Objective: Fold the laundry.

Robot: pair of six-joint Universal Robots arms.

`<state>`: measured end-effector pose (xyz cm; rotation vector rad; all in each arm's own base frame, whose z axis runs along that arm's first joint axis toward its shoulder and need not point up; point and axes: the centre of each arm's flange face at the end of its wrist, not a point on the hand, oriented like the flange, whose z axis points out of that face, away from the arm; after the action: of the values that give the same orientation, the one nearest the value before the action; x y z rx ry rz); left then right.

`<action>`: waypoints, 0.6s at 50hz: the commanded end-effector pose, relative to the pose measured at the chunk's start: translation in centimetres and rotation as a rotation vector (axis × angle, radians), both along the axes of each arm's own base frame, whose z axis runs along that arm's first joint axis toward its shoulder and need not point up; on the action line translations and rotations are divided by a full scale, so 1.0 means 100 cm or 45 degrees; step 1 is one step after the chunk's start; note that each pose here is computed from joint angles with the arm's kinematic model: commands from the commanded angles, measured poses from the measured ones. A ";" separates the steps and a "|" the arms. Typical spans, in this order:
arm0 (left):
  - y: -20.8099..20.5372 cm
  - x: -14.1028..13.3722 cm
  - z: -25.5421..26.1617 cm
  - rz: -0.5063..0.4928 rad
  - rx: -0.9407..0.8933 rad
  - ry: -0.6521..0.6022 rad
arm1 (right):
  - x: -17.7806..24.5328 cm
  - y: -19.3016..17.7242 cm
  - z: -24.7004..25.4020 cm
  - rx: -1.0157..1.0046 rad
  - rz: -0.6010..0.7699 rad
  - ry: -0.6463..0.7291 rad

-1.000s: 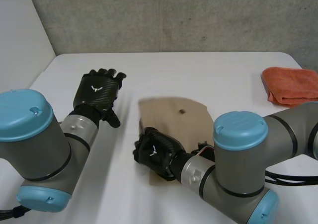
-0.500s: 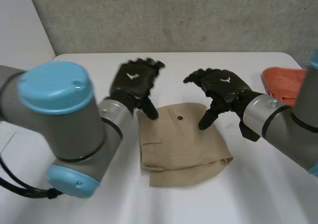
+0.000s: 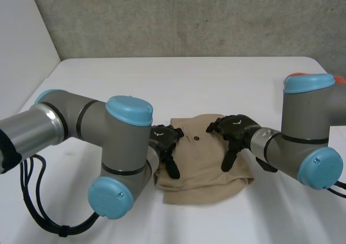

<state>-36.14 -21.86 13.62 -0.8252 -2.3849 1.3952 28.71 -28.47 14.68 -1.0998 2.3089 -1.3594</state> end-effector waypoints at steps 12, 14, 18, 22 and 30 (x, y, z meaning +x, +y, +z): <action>0.002 0.004 0.005 -0.042 -0.049 -0.086 | -0.007 0.014 0.000 -0.143 0.024 -0.053; 0.001 0.003 0.025 -0.042 -0.098 -0.037 | -0.007 0.014 0.009 -0.175 0.026 -0.066; 0.003 0.004 0.062 -0.040 -0.192 0.055 | -0.008 0.015 0.028 -0.253 0.013 -0.101; 0.008 0.007 0.094 -0.049 -0.278 0.135 | -0.012 0.019 0.050 -0.327 -0.012 -0.147; 0.023 0.011 0.135 -0.161 -0.364 0.259 | -0.045 0.011 0.081 -0.388 -0.266 -0.258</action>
<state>-35.31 -20.74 24.25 -0.8176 -2.1080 1.6844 26.94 -26.62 20.82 -0.9825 2.0988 -1.7628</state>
